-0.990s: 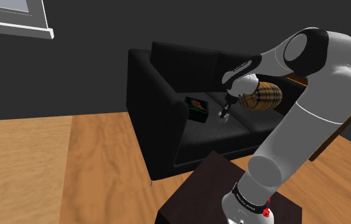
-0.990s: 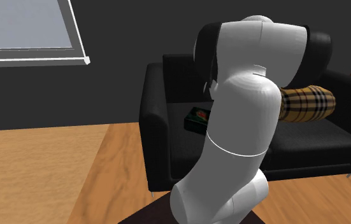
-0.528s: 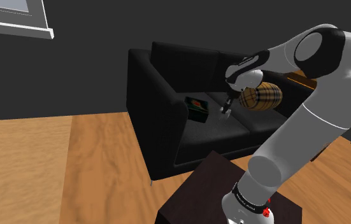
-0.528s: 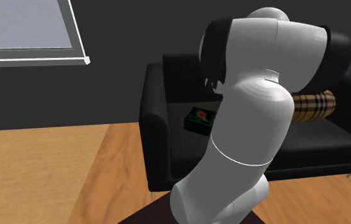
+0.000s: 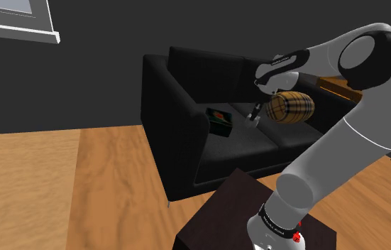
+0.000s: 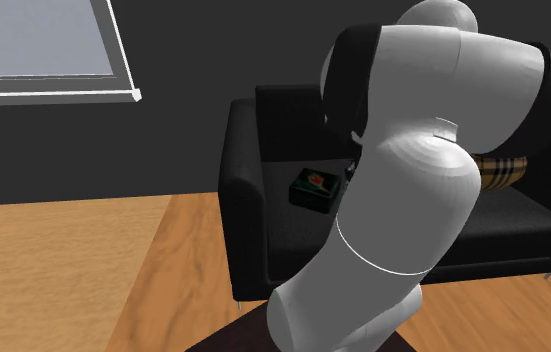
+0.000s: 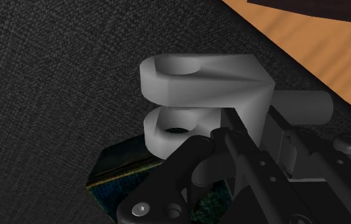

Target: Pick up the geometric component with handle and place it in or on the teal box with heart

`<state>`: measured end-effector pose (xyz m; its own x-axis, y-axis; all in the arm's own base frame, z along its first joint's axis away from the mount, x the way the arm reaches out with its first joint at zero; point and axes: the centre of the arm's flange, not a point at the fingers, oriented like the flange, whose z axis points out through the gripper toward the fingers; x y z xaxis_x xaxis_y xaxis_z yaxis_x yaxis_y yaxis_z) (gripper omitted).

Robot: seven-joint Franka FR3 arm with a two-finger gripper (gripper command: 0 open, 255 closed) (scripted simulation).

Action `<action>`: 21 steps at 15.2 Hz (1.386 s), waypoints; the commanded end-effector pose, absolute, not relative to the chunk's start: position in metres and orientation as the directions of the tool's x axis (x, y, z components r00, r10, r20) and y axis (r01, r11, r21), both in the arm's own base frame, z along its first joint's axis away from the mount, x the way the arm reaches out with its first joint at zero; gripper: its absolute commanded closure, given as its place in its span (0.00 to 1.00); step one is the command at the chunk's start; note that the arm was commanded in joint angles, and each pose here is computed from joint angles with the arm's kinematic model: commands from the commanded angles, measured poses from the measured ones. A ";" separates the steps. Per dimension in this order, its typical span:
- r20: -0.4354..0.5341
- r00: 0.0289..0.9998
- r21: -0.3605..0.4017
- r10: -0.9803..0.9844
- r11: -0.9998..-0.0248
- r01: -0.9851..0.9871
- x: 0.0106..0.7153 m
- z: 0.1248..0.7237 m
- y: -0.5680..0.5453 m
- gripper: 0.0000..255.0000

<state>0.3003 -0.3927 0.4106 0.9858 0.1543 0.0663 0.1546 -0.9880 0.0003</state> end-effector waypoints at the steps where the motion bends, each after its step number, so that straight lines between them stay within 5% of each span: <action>1: 0.066 0.986 0.000 0.154 -0.988 0.154 0.301 0.421 -0.393 1.00; 21: 0.066 0.986 0.000 0.154 -0.988 0.154 0.506 0.453 -0.413 1.00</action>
<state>0.5030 -0.4127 0.4567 0.9858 0.1545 0.0654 0.1548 -0.9879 -0.0001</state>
